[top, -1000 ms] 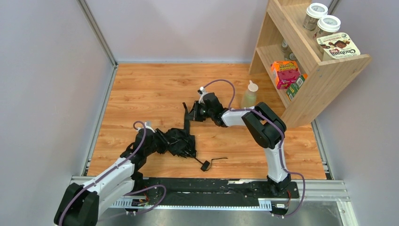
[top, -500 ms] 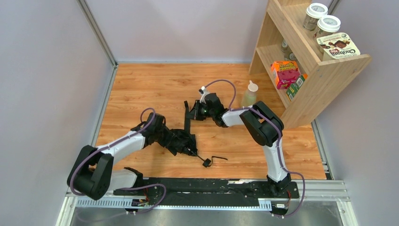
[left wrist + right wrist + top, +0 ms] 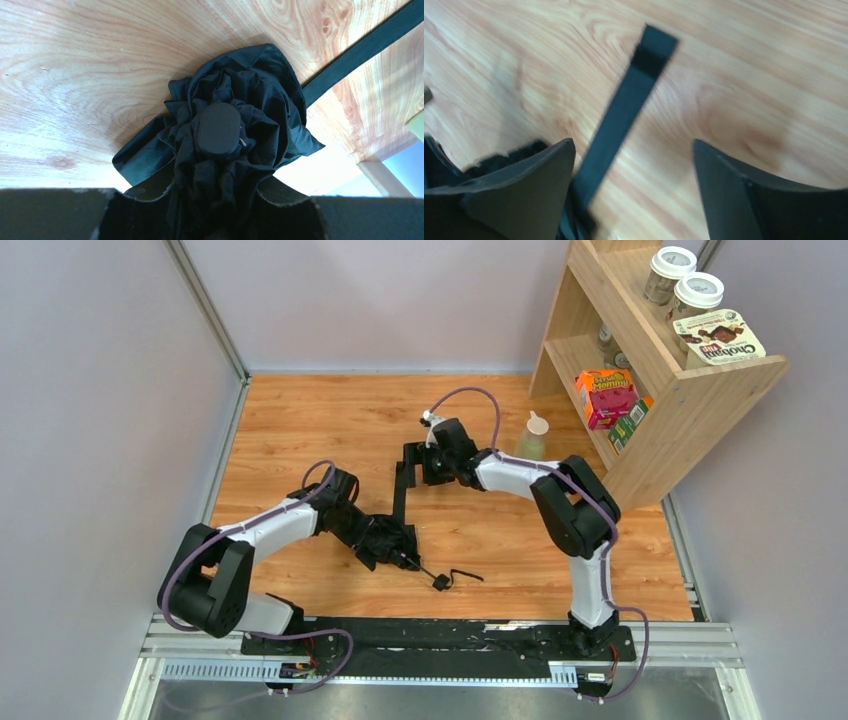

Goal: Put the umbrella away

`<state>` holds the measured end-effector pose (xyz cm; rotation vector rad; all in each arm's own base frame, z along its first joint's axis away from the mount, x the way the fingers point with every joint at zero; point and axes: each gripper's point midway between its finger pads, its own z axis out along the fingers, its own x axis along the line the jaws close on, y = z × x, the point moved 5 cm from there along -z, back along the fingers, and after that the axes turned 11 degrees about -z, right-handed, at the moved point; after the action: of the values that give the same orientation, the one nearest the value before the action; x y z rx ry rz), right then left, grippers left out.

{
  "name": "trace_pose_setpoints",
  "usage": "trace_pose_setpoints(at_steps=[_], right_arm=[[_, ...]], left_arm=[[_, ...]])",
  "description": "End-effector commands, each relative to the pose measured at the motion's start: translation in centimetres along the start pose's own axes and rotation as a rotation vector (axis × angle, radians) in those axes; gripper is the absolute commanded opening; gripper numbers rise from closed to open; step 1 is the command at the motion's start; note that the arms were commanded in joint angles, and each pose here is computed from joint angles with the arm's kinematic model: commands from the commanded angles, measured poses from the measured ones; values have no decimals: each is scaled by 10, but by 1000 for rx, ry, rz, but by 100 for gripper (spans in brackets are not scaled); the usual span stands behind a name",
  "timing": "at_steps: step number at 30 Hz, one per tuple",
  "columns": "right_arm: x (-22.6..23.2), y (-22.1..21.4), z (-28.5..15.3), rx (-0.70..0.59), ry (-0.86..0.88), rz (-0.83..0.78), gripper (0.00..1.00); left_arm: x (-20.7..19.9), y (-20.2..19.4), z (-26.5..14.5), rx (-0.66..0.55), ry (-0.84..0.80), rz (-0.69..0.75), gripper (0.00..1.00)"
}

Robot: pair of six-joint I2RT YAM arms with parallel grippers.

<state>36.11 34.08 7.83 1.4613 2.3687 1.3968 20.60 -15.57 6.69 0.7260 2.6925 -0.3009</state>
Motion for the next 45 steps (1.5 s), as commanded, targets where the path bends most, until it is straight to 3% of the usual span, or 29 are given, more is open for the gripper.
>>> trace_pose_setpoints(at_steps=[1, 8, 12, 26, 28, 32, 33, 34, 36, 37, 38, 39, 40, 45], right_arm=[[3, -3, -75, 32, -123, -256, 98], [113, -50, -112, -101, 165, -702, 100], [134, -59, -93, -106, 141, -751, 100], [132, -96, -37, -6, 4, -836, 81], [135, -98, -30, 12, 19, -827, 69], [132, -112, -25, 89, 37, -792, 11], [129, -117, -26, 111, 67, -768, 0], [130, -124, -26, 150, 136, -714, 0], [122, -140, -27, 230, 250, -622, 0], [114, -148, -25, 271, 285, -566, 0], [112, -159, -26, 314, 333, -530, 0], [105, -165, -25, 351, 364, -478, 0], [100, -173, -25, 384, 382, -435, 0], [82, -192, -24, 475, 499, -243, 0]], left_arm=[[76, 7, 12, -67, 359, -34, 0], [73, 6, 11, -64, 378, -48, 0], [73, 7, 11, -75, 379, -75, 0], [76, 2, 13, -52, 363, -127, 0], [75, 2, 13, -49, 360, -129, 0], [71, 2, 11, -50, 334, -118, 0], [69, 4, 11, -59, 316, -96, 0], [63, 5, 8, -68, 280, -80, 0], [49, 10, 3, -102, 186, -25, 15], [43, 14, -2, -138, 138, 22, 36], [34, 15, -5, -144, 74, 46, 47], [30, 21, -12, -196, 17, 93, 66], [20, 23, -16, -222, -48, 120, 73], [1, 35, -63, -396, -327, 279, 74]])
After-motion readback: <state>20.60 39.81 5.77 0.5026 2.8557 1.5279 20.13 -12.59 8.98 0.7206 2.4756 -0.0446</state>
